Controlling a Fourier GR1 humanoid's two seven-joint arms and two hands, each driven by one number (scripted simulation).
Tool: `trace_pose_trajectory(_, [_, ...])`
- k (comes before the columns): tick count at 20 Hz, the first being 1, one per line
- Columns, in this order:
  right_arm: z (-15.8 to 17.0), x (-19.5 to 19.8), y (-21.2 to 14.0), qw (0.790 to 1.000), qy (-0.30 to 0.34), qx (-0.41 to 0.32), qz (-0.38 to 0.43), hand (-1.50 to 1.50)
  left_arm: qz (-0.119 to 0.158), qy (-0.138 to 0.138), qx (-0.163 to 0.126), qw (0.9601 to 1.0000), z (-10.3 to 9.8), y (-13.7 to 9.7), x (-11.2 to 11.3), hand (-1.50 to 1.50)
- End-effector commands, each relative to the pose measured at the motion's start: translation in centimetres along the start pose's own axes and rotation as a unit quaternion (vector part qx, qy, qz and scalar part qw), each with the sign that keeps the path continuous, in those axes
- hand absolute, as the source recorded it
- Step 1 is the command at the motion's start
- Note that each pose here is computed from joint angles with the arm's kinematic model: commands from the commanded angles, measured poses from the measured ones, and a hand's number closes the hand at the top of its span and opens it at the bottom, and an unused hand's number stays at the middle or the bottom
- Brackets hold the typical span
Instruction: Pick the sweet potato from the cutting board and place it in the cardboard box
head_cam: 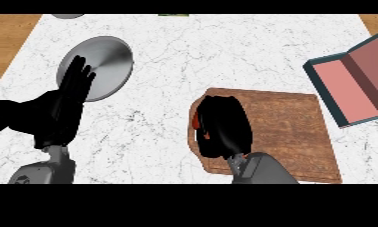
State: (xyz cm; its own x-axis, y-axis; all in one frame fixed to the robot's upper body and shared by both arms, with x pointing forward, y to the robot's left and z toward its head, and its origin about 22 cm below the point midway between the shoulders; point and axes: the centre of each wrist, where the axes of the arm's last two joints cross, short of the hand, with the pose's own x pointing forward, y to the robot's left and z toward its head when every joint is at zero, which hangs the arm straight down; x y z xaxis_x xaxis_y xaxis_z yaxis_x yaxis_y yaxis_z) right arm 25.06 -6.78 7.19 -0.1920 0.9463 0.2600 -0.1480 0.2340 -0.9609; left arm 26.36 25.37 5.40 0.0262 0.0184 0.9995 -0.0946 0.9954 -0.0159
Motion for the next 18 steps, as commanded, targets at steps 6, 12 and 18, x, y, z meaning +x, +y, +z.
trace_pose_trajectory(6, [3.4,5.8,-6.5,0.994,-0.083,-0.071,0.011,1.50,0.008,-0.009,0.018,0.9998,-1.1,-0.4,0.5,0.00])
trace_pose_trajectory(12, [5.0,4.9,-11.6,0.975,0.012,-0.207,-0.077,1.50,0.011,0.005,0.013,0.9998,0.2,0.3,-0.5,0.00])
trace_pose_trajectory(18, [3.6,1.2,-14.9,0.952,0.096,-0.282,-0.076,1.50,0.008,-0.003,0.012,0.9999,-0.5,1.0,0.6,0.00])
